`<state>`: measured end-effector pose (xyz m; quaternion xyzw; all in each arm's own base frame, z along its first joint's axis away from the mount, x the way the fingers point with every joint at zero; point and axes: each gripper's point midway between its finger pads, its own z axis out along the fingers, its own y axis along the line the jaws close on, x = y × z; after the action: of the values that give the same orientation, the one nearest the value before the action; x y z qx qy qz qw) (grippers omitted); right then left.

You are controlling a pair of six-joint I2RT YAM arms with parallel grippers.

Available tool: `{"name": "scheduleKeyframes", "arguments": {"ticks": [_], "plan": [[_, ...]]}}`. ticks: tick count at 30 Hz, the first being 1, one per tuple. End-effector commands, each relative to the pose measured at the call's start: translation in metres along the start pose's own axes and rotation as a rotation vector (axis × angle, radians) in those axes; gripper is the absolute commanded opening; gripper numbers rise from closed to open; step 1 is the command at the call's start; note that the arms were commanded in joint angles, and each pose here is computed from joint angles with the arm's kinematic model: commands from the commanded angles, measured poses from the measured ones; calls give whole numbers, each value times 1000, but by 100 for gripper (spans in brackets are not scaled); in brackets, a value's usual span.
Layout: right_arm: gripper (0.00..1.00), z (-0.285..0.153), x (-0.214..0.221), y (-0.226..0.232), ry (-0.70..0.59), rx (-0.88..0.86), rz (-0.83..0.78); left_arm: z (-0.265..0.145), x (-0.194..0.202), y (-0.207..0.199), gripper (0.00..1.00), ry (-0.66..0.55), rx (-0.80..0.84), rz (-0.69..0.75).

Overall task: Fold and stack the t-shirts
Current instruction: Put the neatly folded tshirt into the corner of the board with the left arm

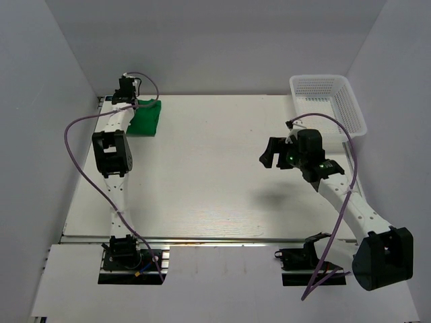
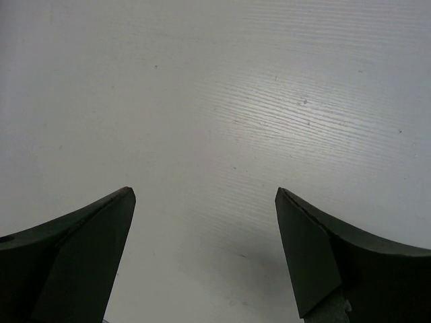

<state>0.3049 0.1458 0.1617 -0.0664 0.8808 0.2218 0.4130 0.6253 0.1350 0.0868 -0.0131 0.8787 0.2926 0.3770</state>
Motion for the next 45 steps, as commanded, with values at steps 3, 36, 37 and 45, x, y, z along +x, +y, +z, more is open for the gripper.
{"name": "scheduleKeyframes", "arguments": {"ticks": [3, 36, 37, 45], "plan": [[90, -12, -17, -4, -60, 31, -27, -15, -37, 36, 10, -78, -66, -35], [90, 8, 34, -8, 11, -55, 149, -366, 21, -130, 100, -388, 963, -320], [90, 7, 37, -7, 13, -61, 155, -376, 29, -137, 100, -393, 980, -304], [90, -15, 54, -16, -42, -8, 131, -410, 120, -169, 100, -322, 960, -233]]}}
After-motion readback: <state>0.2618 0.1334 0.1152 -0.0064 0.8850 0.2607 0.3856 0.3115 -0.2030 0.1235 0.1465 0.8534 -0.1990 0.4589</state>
